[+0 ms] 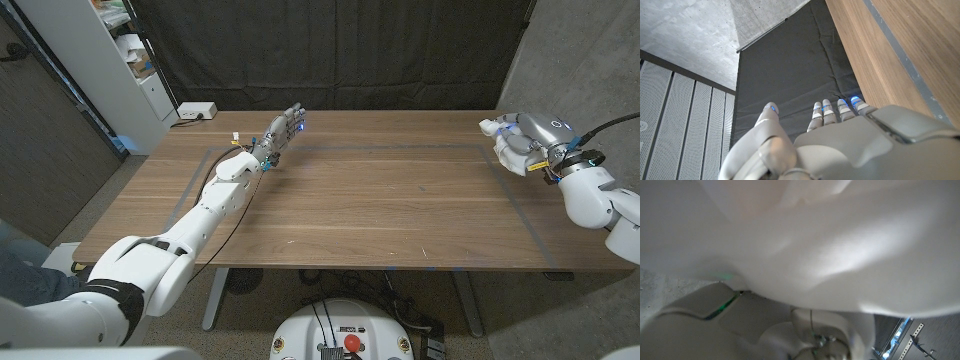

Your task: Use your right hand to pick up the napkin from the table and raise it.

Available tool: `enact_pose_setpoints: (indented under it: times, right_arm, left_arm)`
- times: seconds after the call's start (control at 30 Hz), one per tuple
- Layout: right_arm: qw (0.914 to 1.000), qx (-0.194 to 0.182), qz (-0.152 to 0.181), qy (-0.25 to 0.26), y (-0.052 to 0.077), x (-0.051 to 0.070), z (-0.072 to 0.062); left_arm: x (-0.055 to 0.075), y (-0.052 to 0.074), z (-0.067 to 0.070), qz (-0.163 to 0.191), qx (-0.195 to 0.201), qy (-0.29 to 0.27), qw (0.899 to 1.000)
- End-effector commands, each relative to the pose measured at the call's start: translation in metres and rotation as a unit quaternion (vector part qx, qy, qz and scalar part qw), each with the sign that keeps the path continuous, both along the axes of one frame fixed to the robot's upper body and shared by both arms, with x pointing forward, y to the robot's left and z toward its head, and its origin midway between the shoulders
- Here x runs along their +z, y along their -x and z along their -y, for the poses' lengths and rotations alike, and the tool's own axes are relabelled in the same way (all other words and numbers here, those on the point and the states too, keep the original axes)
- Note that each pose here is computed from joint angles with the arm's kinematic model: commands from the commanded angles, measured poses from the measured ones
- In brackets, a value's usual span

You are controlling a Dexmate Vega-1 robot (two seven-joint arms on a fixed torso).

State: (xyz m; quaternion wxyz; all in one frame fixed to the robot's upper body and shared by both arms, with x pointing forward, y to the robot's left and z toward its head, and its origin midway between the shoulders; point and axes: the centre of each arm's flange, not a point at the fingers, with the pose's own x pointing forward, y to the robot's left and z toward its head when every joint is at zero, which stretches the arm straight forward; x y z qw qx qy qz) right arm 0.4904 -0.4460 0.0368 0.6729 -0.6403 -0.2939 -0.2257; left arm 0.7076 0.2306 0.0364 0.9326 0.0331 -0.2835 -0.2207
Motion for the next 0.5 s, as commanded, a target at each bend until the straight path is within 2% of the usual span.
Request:
enact_pose_setpoints:
  times: [0.03, 0.3, 0.5]
  right_arm:
    - [1.0000, 0.001, 0.006, 0.002, 0.001, 0.004, 0.000]
    - [0.9999, 0.013, 0.004, 0.003, -0.003, -0.001, -0.008]
    - [0.9998, 0.020, 0.000, 0.003, -0.008, -0.004, -0.015]
  left_arm:
    - [-0.003, 0.002, 0.001, 0.003, 0.000, 0.002, 1.000]
    - [-0.014, 0.001, 0.002, -0.008, -0.007, 0.008, 1.000]
    - [-0.014, 0.007, -0.001, -0.004, -0.004, 0.006, 1.000]
